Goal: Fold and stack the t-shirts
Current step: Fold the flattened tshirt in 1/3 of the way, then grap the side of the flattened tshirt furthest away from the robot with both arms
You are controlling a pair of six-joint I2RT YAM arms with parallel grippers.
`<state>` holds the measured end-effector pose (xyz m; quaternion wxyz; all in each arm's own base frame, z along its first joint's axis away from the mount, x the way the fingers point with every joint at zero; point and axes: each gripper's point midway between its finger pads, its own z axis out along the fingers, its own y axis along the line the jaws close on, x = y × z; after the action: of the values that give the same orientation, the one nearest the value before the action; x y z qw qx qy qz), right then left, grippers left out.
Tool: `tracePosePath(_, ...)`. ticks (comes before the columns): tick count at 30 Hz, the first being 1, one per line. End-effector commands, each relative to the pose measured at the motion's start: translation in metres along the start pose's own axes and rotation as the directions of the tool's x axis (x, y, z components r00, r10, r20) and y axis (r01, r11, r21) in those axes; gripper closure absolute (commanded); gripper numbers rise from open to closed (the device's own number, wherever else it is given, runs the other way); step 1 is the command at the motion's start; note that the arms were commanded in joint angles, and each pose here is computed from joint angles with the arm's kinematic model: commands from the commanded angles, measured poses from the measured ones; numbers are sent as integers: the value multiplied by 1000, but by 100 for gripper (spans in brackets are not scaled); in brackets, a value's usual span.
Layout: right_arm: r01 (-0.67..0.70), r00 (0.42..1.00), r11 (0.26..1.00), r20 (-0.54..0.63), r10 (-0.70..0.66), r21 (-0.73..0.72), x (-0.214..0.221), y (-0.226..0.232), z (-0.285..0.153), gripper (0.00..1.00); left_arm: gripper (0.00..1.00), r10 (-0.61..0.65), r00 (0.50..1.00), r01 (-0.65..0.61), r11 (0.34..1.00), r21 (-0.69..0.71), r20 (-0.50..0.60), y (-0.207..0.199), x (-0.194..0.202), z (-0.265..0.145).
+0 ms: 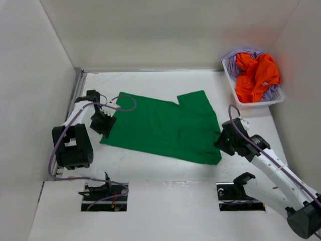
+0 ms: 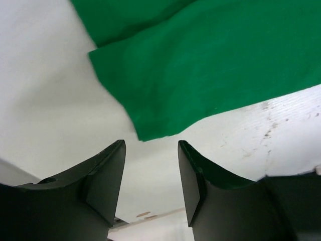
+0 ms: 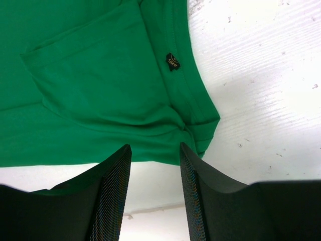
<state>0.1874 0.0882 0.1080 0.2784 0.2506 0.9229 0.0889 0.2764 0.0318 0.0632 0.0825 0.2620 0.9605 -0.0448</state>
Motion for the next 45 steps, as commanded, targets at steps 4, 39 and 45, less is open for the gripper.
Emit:
tracePosePath(4, -29, 998, 998, 51, 31, -47, -11, 8, -6, 52, 56, -42, 990, 36, 998, -49, -138, 8, 12, 25)
tracePosePath(39, 117, 990, 978, 102, -100, -173, -47, 66, 5, 44, 54, -15, 976, -24, 984, -174, -219, 0, 58, -15)
tracePosePath(45, 246, 960, 955, 178, -217, -164, -128, 124, 34, 40, 48, -42, 992, 68, 971, -231, 119, 46, -40, -79)
